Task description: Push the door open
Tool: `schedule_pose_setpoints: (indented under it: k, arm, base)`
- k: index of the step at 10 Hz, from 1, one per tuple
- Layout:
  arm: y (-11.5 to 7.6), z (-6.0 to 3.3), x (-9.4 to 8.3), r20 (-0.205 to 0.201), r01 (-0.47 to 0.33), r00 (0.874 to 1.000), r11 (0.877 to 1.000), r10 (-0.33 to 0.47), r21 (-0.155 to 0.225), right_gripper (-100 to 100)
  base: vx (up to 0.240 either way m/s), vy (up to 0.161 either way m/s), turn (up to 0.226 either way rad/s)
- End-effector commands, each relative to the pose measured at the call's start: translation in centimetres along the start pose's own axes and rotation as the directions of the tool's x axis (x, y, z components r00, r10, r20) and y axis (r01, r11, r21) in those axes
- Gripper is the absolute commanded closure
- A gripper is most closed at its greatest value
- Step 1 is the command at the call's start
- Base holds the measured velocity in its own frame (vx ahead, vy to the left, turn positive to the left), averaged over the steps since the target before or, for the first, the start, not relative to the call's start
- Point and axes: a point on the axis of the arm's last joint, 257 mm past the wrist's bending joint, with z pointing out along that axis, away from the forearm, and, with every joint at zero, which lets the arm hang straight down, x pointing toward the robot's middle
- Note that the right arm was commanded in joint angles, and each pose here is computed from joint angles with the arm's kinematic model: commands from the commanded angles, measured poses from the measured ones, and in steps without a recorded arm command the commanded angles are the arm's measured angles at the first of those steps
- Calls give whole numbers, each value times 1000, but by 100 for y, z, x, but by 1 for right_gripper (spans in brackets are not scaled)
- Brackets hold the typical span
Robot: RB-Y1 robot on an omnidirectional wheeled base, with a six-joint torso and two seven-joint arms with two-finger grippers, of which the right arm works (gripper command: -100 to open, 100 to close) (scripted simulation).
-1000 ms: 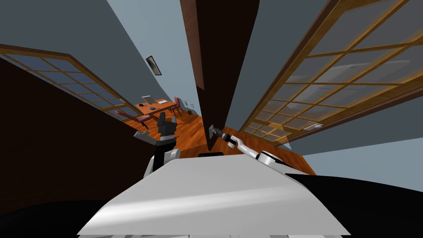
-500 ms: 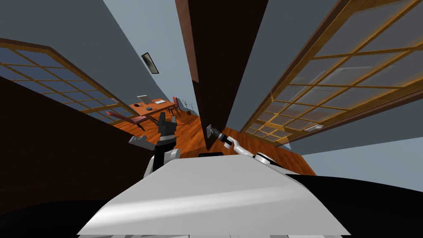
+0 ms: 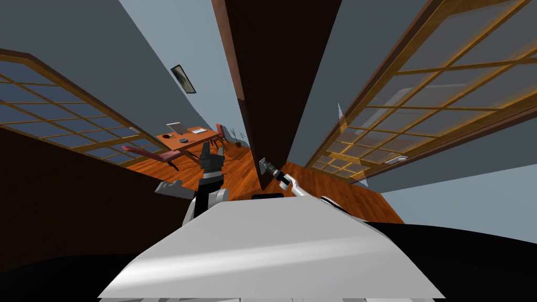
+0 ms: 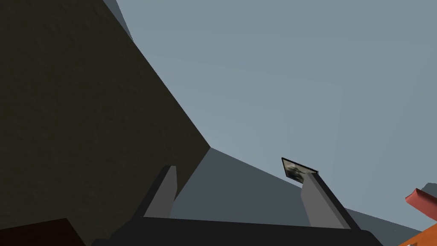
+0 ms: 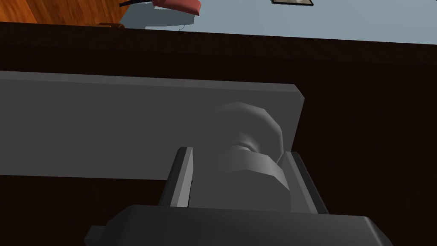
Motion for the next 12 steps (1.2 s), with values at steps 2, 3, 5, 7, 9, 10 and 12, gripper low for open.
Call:
schedule_pose_setpoints:
  k: [2, 3, 5, 7, 9, 10, 12]
  arm:
    - [23, 143, 15, 45, 7, 999, 1000, -7, 3, 100]
    - [24, 191, 48, 58, 7, 998, 1000, -7, 6, 100]
    - [26, 282, 111, 82, 4, 997, 1000, -5, 12, 100]
    - [31, 362, 169, 103, 1, 995, 1000, -3, 20, 100]
    - [36, 432, 220, 121, -3, 993, 1000, 0, 27, 100]
    - [39, 463, 243, 130, -5, 992, 1000, 1, 30, 100]
    - [49, 534, 298, 148, -11, 989, 999, 5, 38, 100]
  base:
    - [102, 101, -78]
    - [77, 105, -83]
    - [92, 98, -61]
    - [88, 108, -75]
    - [84, 104, -61]
    - [74, 82, -68]
    - [88, 107, -72]
